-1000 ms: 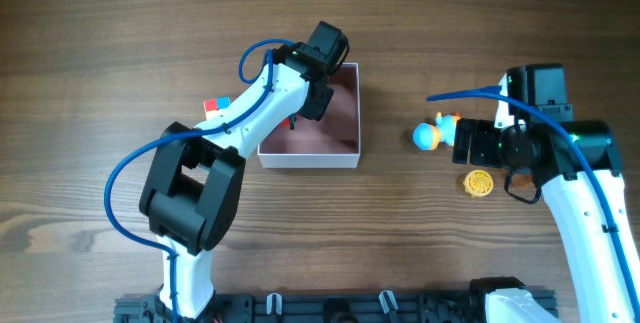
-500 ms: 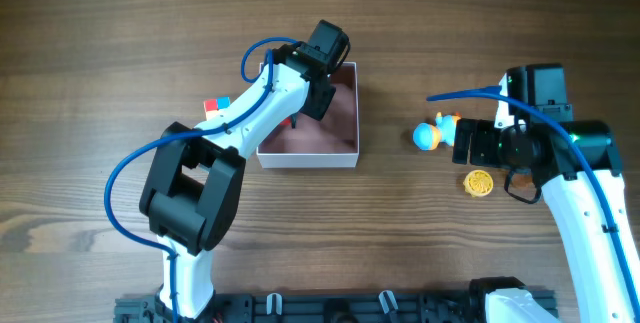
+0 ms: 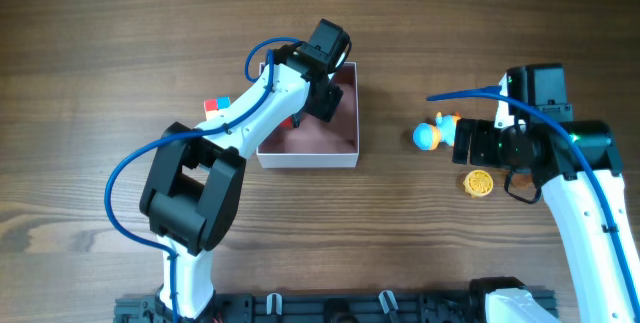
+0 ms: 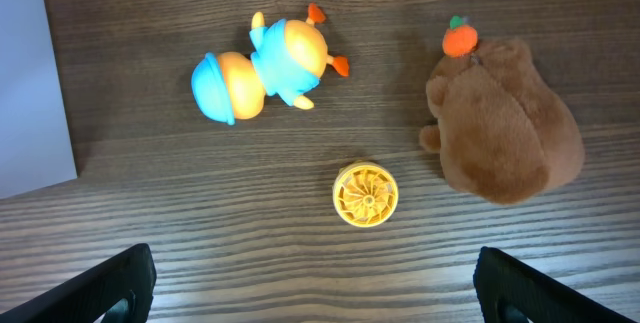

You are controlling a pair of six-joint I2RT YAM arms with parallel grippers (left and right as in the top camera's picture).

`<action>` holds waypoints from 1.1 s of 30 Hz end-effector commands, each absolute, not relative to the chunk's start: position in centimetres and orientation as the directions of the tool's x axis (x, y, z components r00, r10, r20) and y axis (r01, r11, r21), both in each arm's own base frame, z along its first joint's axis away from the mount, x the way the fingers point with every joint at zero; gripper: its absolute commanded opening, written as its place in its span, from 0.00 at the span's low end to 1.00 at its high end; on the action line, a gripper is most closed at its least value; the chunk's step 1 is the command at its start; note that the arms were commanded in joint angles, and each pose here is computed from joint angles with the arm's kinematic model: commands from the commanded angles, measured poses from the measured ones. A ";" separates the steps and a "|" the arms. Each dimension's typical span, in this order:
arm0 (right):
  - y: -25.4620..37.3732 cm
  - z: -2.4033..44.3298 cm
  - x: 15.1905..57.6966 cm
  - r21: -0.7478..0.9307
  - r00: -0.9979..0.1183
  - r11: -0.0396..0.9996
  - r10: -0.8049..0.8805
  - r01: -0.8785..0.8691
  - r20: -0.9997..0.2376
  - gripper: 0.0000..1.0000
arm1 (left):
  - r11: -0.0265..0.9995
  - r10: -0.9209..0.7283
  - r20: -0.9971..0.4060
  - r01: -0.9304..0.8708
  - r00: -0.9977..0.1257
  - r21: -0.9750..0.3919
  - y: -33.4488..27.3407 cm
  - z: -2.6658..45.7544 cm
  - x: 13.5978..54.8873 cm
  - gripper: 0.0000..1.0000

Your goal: Pack container

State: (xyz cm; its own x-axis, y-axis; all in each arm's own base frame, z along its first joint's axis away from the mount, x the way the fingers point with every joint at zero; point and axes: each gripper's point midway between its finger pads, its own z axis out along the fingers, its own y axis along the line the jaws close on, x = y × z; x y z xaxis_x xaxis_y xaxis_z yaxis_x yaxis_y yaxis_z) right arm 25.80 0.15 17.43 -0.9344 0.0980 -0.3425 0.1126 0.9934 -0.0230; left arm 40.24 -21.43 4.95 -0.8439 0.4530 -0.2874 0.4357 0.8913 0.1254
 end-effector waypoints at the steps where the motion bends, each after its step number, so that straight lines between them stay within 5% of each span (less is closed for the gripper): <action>1: -0.2 18.3 26.1 -0.034 -0.925 0.991 0.106 0.126 -0.365 1.00 | 0.886 0.462 -0.277 0.455 -0.843 0.091 -22.1 4.4 39.8 0.75; 6: -0.2 18.3 26.1 -0.034 -0.925 0.991 0.106 0.126 -0.365 1.00 | 0.889 0.451 -0.342 0.450 -0.825 0.086 -22.6 7.0 40.6 0.78; 12: -0.2 18.3 26.1 -0.034 -0.925 0.991 0.106 0.126 -0.365 1.00 | 0.919 0.370 -0.511 0.387 -0.776 0.077 -19.6 18.7 39.3 0.81; 16: -0.2 18.3 26.2 -0.033 -0.924 0.991 0.106 0.126 -0.366 1.00 | 0.989 0.130 -0.566 0.150 -0.814 0.011 -11.6 24.4 37.6 0.97; 19: -0.2 18.3 26.2 -0.033 -0.925 0.991 0.106 0.127 -0.366 1.00 | 0.971 -0.237 -0.429 -0.227 -0.872 -0.076 -4.1 21.1 37.0 1.00; 23: -0.2 18.3 26.1 -0.033 -0.925 0.991 0.106 0.127 -0.365 1.00 | 0.925 -0.381 -0.203 -0.367 -0.902 -0.101 -1.2 13.0 36.5 1.00; 27: -0.2 18.3 26.2 -0.033 -0.925 0.991 0.106 0.127 -0.366 1.00 | 0.927 -0.376 -0.051 -0.374 -0.925 -0.043 -1.5 6.0 36.4 1.00; 33: -0.2 18.3 26.1 -0.033 -0.925 0.991 0.106 0.127 -0.365 1.00 | 0.934 -0.356 0.001 -0.356 -0.934 -0.020 -2.3 1.6 37.1 0.96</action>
